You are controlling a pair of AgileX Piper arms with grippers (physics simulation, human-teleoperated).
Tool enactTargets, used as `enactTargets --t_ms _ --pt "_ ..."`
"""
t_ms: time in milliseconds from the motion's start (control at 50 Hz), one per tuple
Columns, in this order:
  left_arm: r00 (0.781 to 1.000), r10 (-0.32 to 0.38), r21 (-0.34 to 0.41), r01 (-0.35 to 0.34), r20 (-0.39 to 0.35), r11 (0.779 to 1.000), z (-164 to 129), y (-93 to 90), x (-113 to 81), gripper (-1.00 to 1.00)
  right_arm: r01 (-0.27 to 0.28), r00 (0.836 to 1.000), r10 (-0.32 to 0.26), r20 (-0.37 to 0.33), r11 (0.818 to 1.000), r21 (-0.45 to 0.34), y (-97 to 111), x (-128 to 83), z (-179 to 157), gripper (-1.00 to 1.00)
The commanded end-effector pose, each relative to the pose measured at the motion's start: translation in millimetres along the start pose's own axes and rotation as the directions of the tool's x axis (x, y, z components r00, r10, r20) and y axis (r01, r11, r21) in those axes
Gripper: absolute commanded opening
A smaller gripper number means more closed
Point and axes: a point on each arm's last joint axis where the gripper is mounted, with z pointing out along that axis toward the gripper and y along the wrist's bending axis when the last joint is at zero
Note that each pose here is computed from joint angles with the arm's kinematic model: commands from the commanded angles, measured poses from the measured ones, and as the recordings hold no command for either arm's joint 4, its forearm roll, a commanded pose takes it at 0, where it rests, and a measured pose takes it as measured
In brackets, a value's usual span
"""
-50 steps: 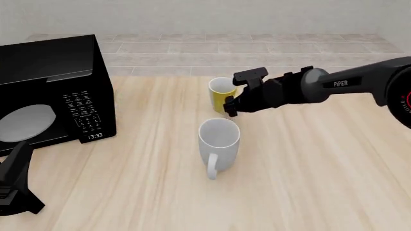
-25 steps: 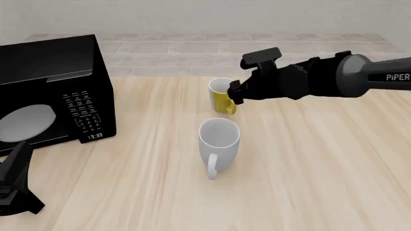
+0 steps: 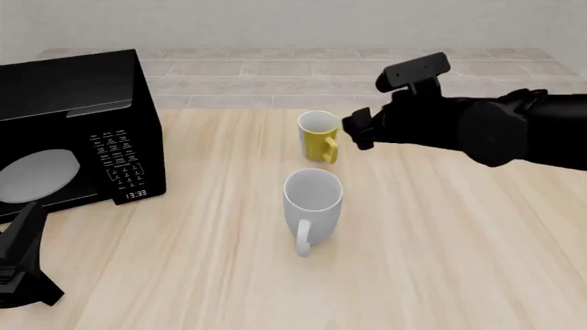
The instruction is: Put the yellow and white mug to the front of the white mug.
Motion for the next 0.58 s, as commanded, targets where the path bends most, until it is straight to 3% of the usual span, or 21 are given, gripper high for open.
enactTargets --t_ms 20,220,360,500,580 --pt "1.000 0.000 0.000 0.000 0.000 1.000 0 0.0 0.0 1.00 0.022 0.997 -0.023 0.069 1.000 0.008 -1 5 -34 1.00" --pt "1.000 0.000 0.000 0.000 0.000 1.000 0 0.0 0.0 1.00 0.035 0.992 -0.037 0.122 0.999 0.013 -1 7 -54 1.00" --pt "1.000 0.000 0.000 0.000 0.000 1.000 0 0.0 0.0 1.00 0.031 0.989 -0.031 0.148 1.000 0.003 3 17 -48 1.00" --pt "1.000 0.000 0.000 0.000 0.000 1.000 0 0.0 0.0 1.00 0.006 0.978 -0.005 0.209 1.000 -0.004 4 27 -50 1.00" --pt "1.000 0.000 0.000 0.000 0.000 1.000 0 0.0 0.0 1.00 0.006 0.967 -0.017 0.253 0.999 0.044 -8 33 -50 1.00"
